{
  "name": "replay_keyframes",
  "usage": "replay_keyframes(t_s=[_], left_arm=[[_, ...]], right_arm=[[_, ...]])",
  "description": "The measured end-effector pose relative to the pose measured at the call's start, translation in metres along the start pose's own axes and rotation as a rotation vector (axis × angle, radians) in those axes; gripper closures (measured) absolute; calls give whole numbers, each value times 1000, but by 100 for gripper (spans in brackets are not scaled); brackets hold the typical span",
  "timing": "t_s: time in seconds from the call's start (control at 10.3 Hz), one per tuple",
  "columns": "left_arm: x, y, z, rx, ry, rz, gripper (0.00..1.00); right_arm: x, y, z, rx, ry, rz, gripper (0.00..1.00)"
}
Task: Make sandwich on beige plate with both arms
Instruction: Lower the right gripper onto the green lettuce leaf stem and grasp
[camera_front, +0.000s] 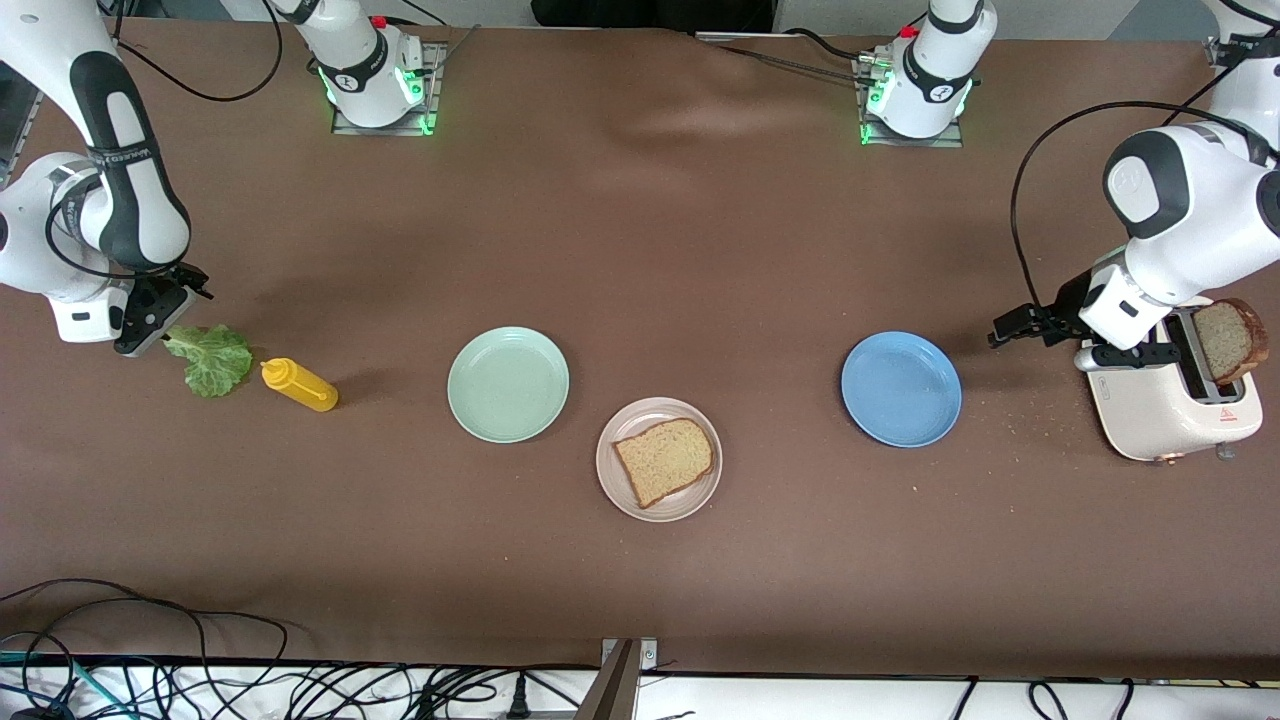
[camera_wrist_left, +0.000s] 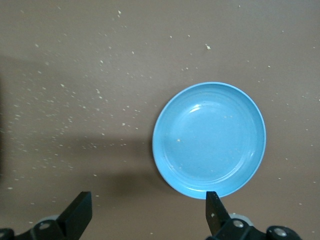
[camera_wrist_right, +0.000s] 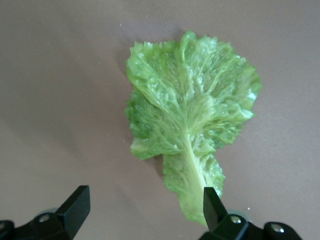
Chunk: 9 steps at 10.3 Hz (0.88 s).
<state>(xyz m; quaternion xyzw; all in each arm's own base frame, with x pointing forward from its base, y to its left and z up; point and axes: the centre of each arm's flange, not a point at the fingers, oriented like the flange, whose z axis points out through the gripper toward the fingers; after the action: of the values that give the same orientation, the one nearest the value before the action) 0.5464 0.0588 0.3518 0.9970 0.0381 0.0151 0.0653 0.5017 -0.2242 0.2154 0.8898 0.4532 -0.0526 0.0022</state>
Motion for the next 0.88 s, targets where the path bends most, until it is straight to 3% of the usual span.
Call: replay_keyframes(t_s=[0.19, 0.58, 0.78, 0.88], left_arm=[[6, 1, -26, 80, -2, 77, 0], [15, 11, -77, 83, -45, 98, 0], [19, 30, -107, 77, -64, 128, 0], [21, 42, -121, 75, -73, 147, 0]], right_arm=[[-9, 5, 6, -21, 14, -52, 0], [-18, 20, 15, -57, 43, -106, 1], [-22, 22, 26, -47, 64, -111, 11], [-22, 22, 29, -44, 65, -112, 26]])
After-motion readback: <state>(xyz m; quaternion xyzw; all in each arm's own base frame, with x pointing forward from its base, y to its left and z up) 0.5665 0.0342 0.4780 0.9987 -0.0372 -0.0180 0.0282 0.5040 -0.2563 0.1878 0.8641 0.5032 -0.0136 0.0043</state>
